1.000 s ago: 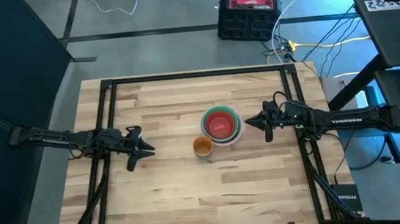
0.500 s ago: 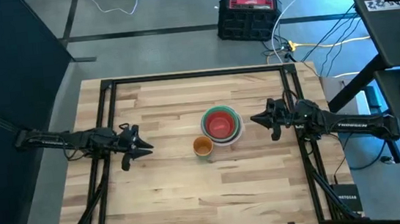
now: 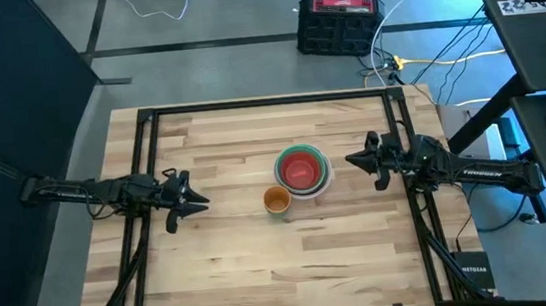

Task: Nest bowls inside each other
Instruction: Return to home position

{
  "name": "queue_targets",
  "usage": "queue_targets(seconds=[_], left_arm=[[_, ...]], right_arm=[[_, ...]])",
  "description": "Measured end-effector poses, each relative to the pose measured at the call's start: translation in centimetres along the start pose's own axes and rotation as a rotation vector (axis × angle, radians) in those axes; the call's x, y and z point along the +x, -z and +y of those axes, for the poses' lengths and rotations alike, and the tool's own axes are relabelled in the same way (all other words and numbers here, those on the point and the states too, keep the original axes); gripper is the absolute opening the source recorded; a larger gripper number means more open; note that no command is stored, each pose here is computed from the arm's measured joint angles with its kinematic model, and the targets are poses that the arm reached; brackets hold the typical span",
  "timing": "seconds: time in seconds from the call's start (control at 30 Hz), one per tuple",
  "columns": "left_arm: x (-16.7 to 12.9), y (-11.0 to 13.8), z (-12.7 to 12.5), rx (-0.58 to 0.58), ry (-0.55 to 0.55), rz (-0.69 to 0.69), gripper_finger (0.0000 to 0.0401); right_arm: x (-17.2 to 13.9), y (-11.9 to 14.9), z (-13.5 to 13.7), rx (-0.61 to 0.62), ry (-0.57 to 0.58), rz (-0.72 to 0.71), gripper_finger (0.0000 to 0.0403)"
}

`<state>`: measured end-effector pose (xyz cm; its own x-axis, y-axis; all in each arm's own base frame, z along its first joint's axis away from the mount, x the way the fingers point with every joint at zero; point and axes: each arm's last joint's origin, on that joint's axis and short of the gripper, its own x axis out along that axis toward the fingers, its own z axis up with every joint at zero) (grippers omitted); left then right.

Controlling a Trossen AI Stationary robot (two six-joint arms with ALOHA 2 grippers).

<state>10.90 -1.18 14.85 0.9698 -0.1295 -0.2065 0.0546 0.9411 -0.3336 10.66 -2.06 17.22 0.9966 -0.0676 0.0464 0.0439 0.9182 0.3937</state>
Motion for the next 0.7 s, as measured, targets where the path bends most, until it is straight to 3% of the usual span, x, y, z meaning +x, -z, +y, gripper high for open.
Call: queue_targets(seconds=[0.7], left_arm=[[0.0, 0.01, 0.0, 0.0, 0.0, 0.001, 0.0088]], right_arm=[[0.01, 0.19, -0.08, 0.004, 0.009, 0.02, 0.0]])
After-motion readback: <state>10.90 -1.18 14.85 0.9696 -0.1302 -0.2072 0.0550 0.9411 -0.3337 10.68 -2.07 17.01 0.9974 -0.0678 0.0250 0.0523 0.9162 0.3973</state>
